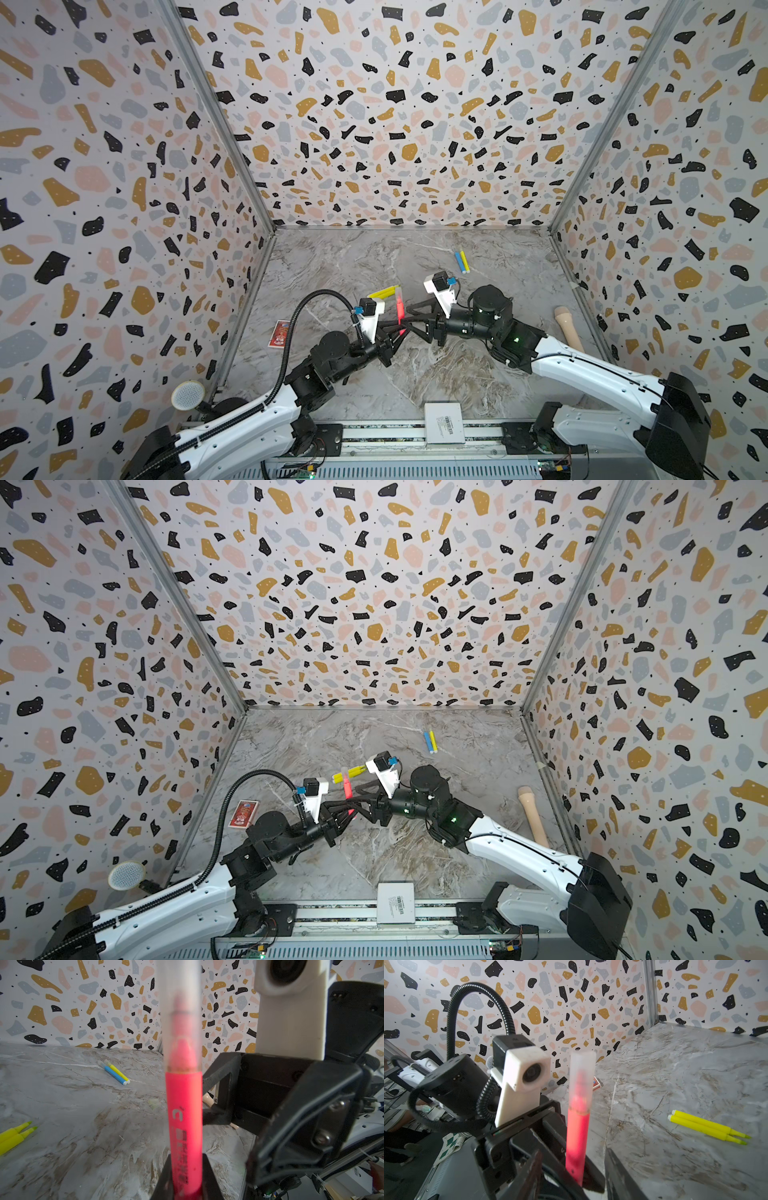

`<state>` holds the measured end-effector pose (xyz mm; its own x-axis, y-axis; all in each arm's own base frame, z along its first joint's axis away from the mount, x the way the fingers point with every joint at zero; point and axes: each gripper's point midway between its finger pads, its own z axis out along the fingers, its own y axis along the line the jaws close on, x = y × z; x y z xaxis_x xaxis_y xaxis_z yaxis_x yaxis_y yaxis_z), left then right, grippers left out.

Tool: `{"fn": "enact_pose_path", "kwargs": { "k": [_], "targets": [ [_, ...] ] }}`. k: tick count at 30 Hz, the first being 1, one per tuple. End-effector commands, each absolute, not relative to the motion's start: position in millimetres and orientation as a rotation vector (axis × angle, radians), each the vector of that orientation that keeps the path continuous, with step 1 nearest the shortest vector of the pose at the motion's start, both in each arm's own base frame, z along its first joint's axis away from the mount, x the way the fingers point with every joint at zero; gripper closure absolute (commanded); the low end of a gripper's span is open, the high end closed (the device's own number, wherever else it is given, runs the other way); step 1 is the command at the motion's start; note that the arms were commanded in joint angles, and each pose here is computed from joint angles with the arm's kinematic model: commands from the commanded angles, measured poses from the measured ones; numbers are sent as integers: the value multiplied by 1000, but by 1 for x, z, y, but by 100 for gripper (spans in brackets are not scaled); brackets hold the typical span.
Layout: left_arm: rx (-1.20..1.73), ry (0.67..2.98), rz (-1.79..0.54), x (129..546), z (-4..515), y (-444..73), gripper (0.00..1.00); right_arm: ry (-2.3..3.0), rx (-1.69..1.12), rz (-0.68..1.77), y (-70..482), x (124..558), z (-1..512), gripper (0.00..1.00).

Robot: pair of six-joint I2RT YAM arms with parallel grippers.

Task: Insert the pens into the pen caps
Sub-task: 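Close the right gripper around the capped pink highlighter above the left gripper, then open the left gripper while the right gripper lifts the pink highlighter away, then carry the pink highlighter farther from the robot and stand it beside the markers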

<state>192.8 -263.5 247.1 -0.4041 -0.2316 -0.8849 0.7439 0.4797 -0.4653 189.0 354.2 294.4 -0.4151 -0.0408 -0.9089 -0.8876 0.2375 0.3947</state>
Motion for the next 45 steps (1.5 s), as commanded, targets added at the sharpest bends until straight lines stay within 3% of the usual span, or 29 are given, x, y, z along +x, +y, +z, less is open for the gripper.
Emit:
{"fn": "enact_pose_path", "kwargs": {
  "k": [1, 11, 15, 19, 20, 23, 27, 35, 45],
  "targets": [
    [437, 1582, -1173, 190, 265, -264, 100, 1652, -916, 1288, 359, 189, 306, 53],
    [442, 1578, -1168, 190, 265, -265, 100, 1714, -942, 1347, 364, 183, 281, 72],
    [446, 1576, -1170, 190, 266, -266, 100, 1743, -943, 1330, 364, 185, 276, 75],
    [441, 1588, -1153, 193, 265, -267, 100, 1788, -886, 1266, 361, 200, 271, 95],
    [437, 1594, -1144, 195, 264, -266, 96, 1797, -860, 1254, 359, 205, 271, 97],
    [408, 1622, -1101, 201, 259, -262, 61, 1827, -800, 1222, 350, 221, 270, 97],
    [309, 1723, -958, 219, 233, -248, 42, 1897, -709, 1151, 331, 248, 263, 95],
    [265, 1922, -766, 237, 179, -240, 39, 2210, -530, 944, 280, 329, 195, 94],
    [243, 1956, -683, 240, 165, -228, 39, 2509, -521, 425, 254, 439, 108, 94]
  ]
}}
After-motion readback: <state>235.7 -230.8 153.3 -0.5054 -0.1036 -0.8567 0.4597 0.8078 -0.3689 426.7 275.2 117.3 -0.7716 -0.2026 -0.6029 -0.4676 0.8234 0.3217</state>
